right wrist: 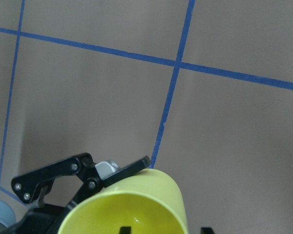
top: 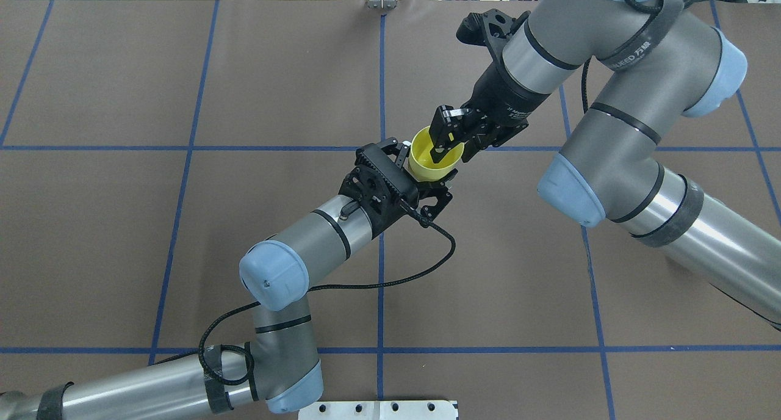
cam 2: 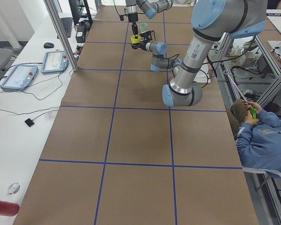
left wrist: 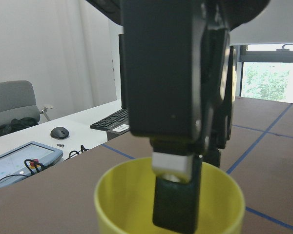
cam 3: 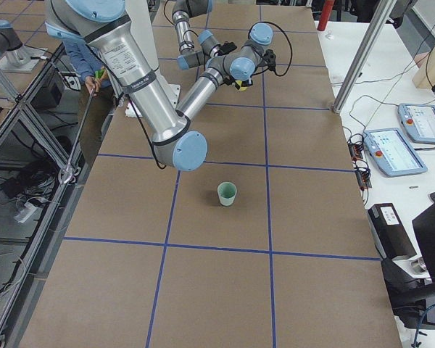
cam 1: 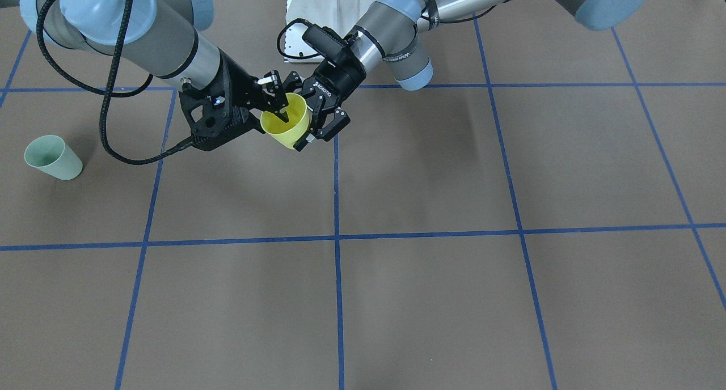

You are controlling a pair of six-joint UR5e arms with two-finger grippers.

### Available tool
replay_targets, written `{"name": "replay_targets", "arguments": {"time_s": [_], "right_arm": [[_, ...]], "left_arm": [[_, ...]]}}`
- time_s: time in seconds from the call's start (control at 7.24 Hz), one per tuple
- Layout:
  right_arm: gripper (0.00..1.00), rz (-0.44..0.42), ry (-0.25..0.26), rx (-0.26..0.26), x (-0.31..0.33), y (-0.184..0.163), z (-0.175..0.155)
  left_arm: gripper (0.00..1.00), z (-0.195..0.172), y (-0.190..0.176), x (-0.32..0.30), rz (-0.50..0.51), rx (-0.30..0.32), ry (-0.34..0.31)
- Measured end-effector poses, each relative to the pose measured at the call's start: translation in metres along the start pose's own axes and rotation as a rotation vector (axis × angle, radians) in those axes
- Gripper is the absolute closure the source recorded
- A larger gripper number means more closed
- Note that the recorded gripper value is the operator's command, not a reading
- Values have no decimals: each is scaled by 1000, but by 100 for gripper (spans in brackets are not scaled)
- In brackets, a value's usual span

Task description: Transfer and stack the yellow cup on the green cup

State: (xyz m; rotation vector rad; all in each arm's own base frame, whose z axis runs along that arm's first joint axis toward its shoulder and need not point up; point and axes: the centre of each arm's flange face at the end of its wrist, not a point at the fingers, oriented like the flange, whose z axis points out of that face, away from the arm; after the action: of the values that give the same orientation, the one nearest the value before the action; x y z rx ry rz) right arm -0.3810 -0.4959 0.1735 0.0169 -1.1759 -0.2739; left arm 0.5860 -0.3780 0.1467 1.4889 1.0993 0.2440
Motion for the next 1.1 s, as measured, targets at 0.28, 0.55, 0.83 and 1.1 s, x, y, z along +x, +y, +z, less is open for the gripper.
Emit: {"name": "replay_targets", "arguments": {"time_s": [0.28,0.55,0.83,1.1], "right_arm": [[100,-1,-1,1,0,0,-1],[100,6,-1,6,1,-1,-4],[100,28,-8,14,10,-6,-18],[100,81,-2,37,48,-9,-47]], "left_arm": [[1,0,1,1,-2,0,2],[0,-1,-3,6,-16,9,11],[0,-3,-5,12,-28,17,19],[0,-8,-7,11,-32,25,19]]}}
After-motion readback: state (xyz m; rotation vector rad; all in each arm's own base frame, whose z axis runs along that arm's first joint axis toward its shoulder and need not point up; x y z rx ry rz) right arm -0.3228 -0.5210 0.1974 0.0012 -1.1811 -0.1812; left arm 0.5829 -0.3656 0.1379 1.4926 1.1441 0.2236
